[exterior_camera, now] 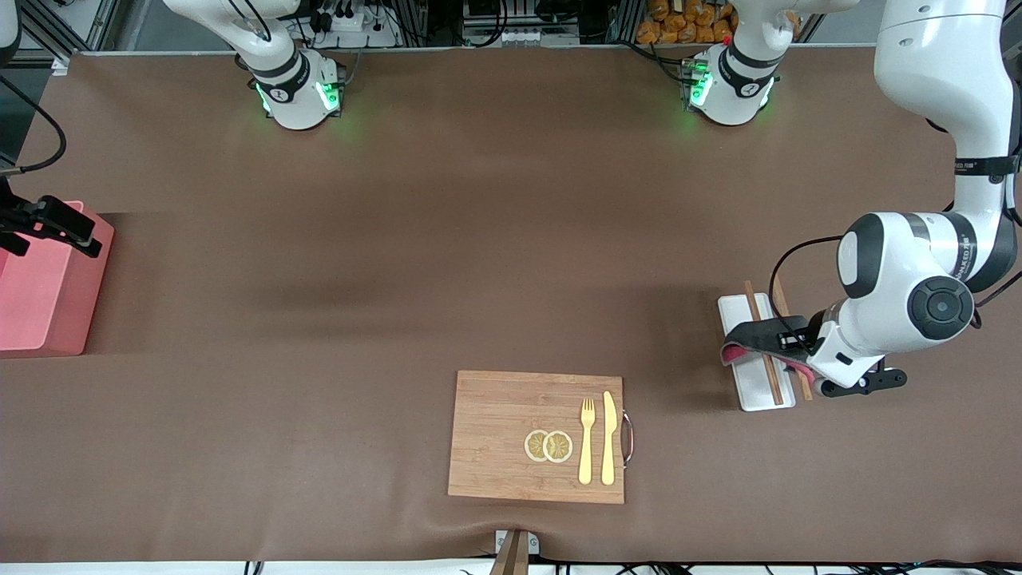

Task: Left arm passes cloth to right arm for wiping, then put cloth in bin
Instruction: 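Close the left gripper on the grey-pink cloth, then lift the cloth with the left gripper and carry it toward the table middle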

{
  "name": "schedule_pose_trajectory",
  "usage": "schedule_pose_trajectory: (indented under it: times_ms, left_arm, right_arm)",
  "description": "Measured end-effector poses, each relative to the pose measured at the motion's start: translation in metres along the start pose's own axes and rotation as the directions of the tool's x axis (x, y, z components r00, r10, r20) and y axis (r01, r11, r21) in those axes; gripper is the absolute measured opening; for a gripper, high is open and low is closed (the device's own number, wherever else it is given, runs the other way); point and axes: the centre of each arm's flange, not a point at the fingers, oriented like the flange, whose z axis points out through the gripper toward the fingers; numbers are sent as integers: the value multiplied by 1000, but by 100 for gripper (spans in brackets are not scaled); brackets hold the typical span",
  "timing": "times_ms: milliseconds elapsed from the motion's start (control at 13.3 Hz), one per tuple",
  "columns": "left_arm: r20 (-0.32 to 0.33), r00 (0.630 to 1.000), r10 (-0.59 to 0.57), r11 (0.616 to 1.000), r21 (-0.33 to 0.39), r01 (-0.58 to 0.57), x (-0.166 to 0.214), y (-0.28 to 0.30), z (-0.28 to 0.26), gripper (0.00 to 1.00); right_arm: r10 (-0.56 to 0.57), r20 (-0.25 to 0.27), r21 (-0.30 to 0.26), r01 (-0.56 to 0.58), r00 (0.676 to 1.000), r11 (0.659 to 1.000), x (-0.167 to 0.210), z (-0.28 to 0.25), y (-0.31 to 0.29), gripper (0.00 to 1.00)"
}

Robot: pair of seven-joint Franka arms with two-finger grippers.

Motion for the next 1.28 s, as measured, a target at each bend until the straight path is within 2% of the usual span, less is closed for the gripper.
schedule_pose_trajectory:
  times_ms: [375, 451, 601, 676, 751, 901, 1277]
  left_arm:
    - [1, 1000, -1, 1000, 0, 1, 0, 0, 0, 35]
    - [1, 1000, 0, 1000, 0, 0, 0, 1, 1, 26]
    - [1, 1000, -1, 1000, 0, 1, 0, 1, 1, 20]
    - [1, 1000, -1, 1000, 0, 1, 0, 1, 1, 14]
    - [1, 1000, -1, 1000, 0, 1, 0, 0, 1, 13]
    - [0, 1000, -2, 1000, 0, 2, 0, 0, 0, 3]
    - [-5, 1000, 0, 1000, -1, 0, 1, 2, -2, 3]
  right_arm:
    - [0, 6, 0, 0, 1000, 1000, 0, 2, 0, 100]
    - [1, 7, 0, -1, 1000, 1000, 0, 3, 0, 100]
    - [1, 9, 0, -1, 1000, 1000, 0, 3, 0, 100]
    - [1, 10, 0, -1, 1000, 1000, 0, 3, 0, 100]
    - [1, 10, 0, -1, 1000, 1000, 0, 3, 0, 100]
    - [1, 10, 0, -1, 1000, 1000, 0, 3, 0, 100]
    - [1, 21, 1, -1, 1000, 1000, -1, 4, 0, 100]
